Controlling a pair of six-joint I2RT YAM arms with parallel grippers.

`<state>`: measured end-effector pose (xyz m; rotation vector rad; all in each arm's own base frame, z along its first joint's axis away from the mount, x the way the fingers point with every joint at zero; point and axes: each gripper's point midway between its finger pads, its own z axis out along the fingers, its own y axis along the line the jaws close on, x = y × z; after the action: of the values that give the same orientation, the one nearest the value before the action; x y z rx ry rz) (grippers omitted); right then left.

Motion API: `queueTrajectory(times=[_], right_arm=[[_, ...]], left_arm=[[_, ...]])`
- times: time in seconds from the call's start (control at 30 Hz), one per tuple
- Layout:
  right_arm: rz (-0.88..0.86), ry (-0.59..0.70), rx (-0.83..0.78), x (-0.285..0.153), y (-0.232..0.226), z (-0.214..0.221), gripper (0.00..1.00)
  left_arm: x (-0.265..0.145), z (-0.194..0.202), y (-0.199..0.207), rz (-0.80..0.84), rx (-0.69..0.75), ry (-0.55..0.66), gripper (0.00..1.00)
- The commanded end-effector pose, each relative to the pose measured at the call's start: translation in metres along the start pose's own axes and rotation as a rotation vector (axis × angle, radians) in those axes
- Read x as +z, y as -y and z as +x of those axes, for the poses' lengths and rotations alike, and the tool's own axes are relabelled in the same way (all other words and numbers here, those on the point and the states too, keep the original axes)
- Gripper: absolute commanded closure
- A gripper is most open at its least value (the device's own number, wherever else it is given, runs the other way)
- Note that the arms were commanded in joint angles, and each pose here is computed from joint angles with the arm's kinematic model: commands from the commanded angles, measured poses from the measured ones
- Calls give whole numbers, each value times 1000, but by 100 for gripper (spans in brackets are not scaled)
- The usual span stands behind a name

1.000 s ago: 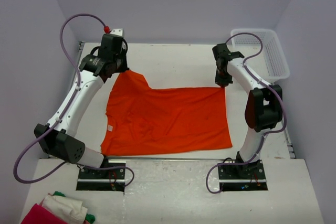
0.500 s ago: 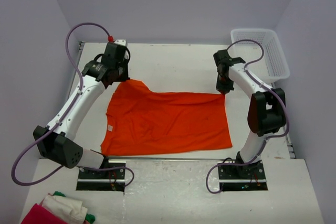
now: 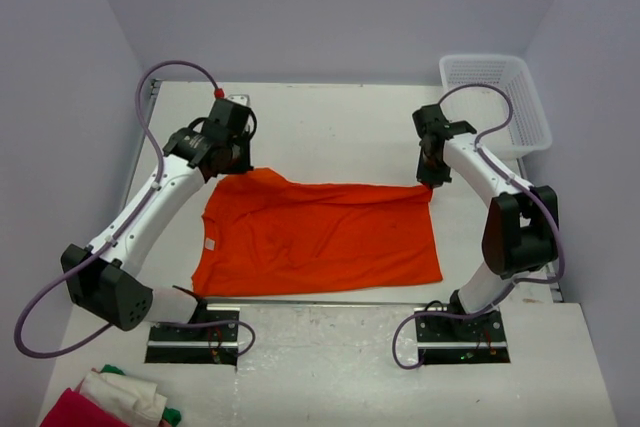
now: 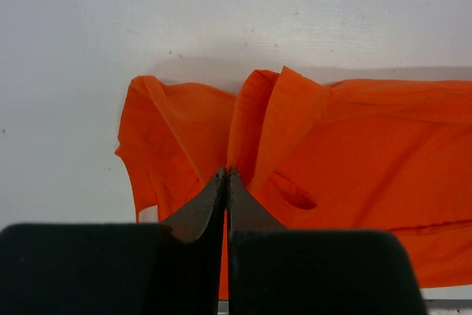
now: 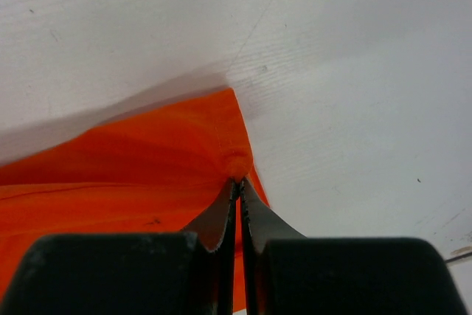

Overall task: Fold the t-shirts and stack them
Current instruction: Fold the other side of the tshirt into a rectangle

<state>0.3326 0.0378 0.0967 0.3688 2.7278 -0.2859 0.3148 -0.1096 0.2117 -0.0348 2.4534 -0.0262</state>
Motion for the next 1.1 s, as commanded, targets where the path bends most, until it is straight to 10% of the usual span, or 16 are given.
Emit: queueTrajectory(times=[0.0,1.07], right_arm=[[-26,27,24,-8,2,0,100],[-22,-27,2,-11,13,55,100]], left_arm=[[-12,13,2,13,-37,-10,100],[-61,65,-32,-48,-128,-51,100]])
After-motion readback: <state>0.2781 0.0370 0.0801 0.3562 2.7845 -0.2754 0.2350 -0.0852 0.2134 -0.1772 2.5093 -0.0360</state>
